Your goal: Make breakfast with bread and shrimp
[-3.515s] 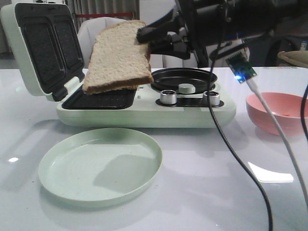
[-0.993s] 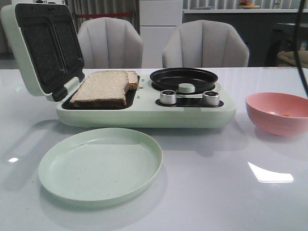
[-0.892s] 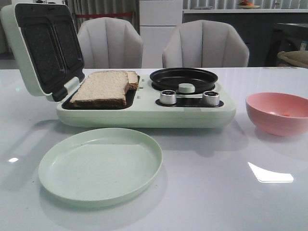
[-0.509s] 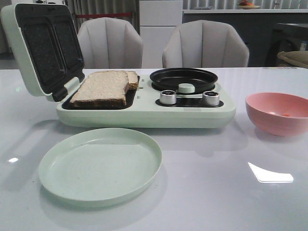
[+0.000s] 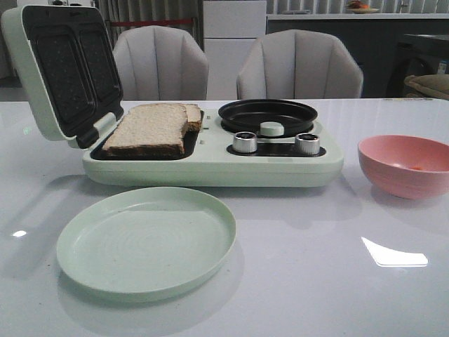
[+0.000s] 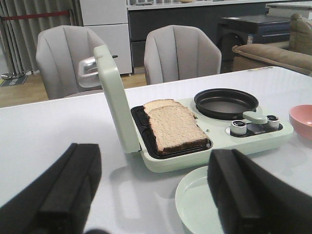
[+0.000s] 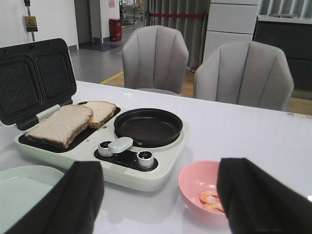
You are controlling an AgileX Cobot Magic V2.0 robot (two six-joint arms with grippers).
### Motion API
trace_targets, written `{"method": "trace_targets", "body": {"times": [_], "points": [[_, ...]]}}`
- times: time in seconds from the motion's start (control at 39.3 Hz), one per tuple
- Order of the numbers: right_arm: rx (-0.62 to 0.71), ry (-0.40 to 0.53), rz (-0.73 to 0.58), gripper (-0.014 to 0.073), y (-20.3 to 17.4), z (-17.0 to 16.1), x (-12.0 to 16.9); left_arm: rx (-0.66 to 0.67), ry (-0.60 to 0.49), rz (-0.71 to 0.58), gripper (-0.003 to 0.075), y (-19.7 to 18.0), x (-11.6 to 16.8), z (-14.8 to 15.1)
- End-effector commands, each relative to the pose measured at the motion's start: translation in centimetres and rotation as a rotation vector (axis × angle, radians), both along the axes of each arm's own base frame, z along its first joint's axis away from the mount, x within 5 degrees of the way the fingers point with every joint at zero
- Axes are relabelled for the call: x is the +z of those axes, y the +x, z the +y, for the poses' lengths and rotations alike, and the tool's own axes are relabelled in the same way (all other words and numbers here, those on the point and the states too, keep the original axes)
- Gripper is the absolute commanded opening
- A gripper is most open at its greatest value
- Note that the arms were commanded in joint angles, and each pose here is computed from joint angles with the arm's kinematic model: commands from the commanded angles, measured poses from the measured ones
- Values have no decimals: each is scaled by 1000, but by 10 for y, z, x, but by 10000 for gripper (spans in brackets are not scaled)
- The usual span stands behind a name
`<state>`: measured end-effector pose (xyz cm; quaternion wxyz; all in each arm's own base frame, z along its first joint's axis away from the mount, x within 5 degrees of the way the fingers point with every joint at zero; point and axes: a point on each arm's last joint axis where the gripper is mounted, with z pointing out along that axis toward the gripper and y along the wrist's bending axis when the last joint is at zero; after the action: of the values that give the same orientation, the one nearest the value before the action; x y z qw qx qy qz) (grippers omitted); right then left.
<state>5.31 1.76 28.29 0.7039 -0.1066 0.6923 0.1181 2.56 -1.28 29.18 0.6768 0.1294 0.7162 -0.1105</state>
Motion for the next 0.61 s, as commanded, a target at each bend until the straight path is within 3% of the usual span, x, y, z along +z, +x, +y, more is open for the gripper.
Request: {"method": "trace_targets", "body": {"times": [0.0, 0.18, 0.59], "points": [[-9, 28, -109, 577, -2, -1, 7, -4, -55, -83, 531, -1, 15, 0], [-9, 17, -75, 577, 1, 0, -7, -4, -55, -83, 531, -1, 15, 0], [-9, 15, -69, 577, 1, 0, -8, -8, -63, -80, 531, -1, 15, 0]]}}
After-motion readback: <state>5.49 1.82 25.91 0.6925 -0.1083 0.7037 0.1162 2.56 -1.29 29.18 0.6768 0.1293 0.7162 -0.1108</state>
